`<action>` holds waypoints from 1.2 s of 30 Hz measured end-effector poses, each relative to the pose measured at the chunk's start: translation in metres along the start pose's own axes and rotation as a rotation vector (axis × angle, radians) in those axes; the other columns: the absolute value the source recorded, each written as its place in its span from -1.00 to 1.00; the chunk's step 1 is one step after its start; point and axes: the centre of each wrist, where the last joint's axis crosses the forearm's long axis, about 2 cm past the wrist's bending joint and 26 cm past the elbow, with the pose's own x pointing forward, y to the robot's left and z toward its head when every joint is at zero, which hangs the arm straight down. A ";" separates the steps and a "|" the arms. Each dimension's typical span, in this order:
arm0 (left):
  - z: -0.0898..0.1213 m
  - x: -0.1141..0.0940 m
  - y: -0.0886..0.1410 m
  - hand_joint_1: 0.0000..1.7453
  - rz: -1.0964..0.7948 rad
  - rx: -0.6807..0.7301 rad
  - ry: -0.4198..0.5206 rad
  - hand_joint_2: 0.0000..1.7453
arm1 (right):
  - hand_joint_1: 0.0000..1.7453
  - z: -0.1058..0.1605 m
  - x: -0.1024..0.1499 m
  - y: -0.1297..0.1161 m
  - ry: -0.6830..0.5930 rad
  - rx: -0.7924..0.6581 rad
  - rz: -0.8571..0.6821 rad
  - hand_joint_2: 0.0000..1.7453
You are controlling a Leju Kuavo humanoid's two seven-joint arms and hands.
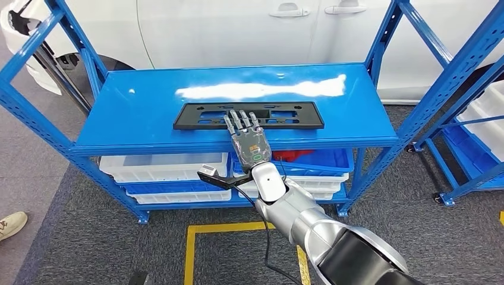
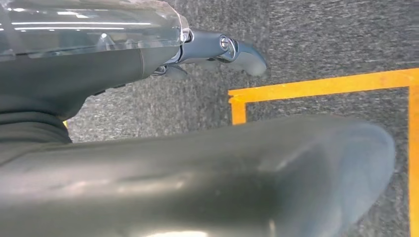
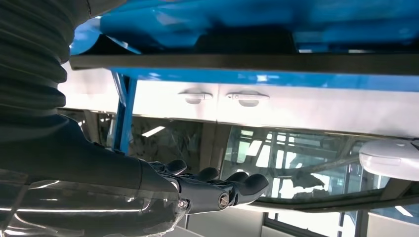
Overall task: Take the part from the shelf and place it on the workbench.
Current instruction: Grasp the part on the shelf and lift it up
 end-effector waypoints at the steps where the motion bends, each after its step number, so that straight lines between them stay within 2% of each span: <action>1: 0.000 0.000 0.000 -1.00 0.000 0.000 -0.001 -1.00 | -1.00 0.000 0.000 0.000 -0.001 0.000 0.001 1.00; 15: 0.000 0.000 0.000 -1.00 -0.003 -0.002 -0.005 -1.00 | -1.00 0.001 -0.002 0.002 0.011 0.018 0.023 1.00; 24: 0.000 0.000 0.001 -1.00 -0.004 -0.001 -0.012 -1.00 | -1.00 -0.003 -0.016 0.002 0.073 0.047 0.049 1.00; 36: 0.001 -0.003 0.003 -1.00 -0.012 0.001 -0.007 -1.00 | -1.00 0.000 -0.024 0.007 0.088 0.071 0.058 1.00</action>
